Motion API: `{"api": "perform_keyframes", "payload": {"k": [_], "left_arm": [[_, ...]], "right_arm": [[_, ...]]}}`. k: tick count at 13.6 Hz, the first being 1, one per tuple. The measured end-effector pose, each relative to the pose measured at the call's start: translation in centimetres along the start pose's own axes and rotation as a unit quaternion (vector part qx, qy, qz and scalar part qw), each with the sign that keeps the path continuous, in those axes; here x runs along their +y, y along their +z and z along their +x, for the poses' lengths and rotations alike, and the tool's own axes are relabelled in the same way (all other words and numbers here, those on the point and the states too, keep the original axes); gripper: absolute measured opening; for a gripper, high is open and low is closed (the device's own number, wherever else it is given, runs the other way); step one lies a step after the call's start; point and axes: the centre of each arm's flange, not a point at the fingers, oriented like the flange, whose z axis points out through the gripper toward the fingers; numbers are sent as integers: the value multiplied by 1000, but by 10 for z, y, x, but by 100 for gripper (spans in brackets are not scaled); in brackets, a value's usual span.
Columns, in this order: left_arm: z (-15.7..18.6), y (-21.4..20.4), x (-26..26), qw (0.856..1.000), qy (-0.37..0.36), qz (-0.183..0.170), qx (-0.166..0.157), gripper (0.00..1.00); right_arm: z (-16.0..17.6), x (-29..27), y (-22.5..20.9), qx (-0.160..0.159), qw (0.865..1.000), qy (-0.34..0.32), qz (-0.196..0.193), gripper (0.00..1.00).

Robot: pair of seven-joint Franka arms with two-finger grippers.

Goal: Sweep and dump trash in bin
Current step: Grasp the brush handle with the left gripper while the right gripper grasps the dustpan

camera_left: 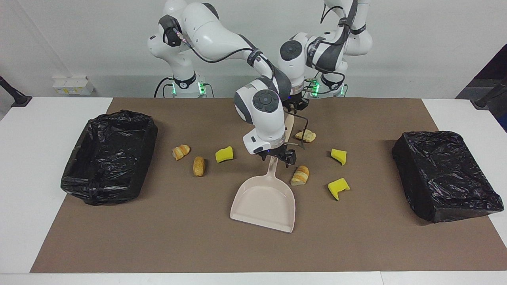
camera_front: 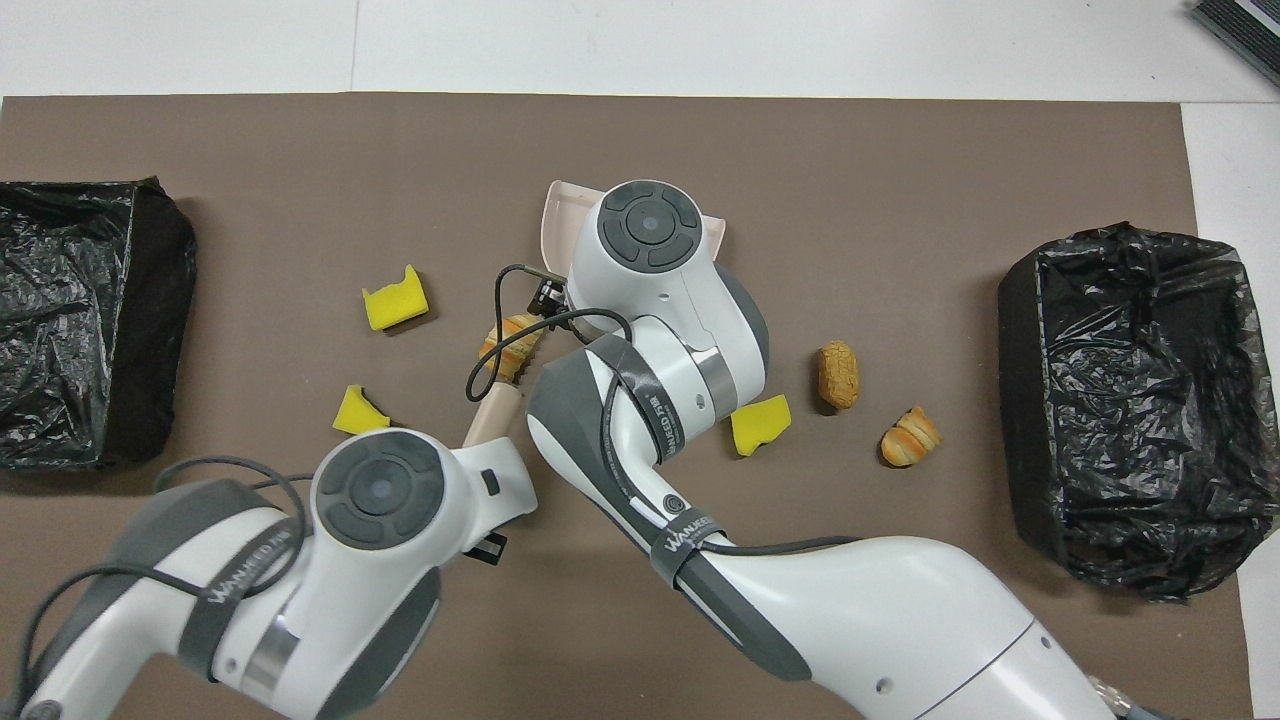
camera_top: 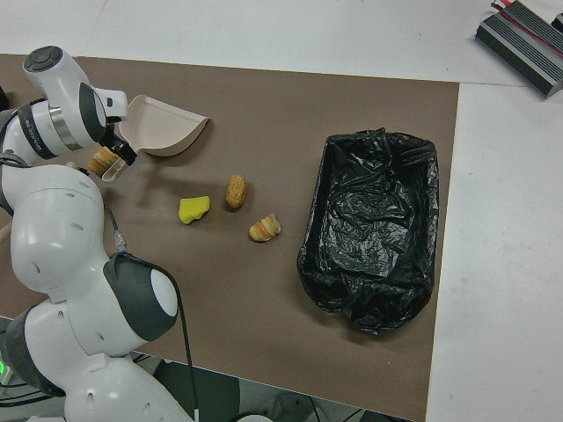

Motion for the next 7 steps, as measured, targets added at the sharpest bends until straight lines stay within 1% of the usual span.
{"api": "perform_keyframes", "payload": {"k": [2,3,4,6,7], "left_arm": [[20,1,-48,999,10,-13,27,25],[32,1,-74,999,22,-11,34,25],[46,2,-99,998,42,3,38,25],[80,7,-145,993,108,36,41,25],[98,14,-164,987,149,47,39,25]], "right_arm": [[-4,1,7,-5,1000,-3,-7,100],[-8,1,14,-9,1000,-8,-13,100],[-12,3,20,-13,1000,-15,-18,100],[-16,7,28,-20,999,-33,-27,79],[-16,9,28,-23,999,-38,-31,66]]}}
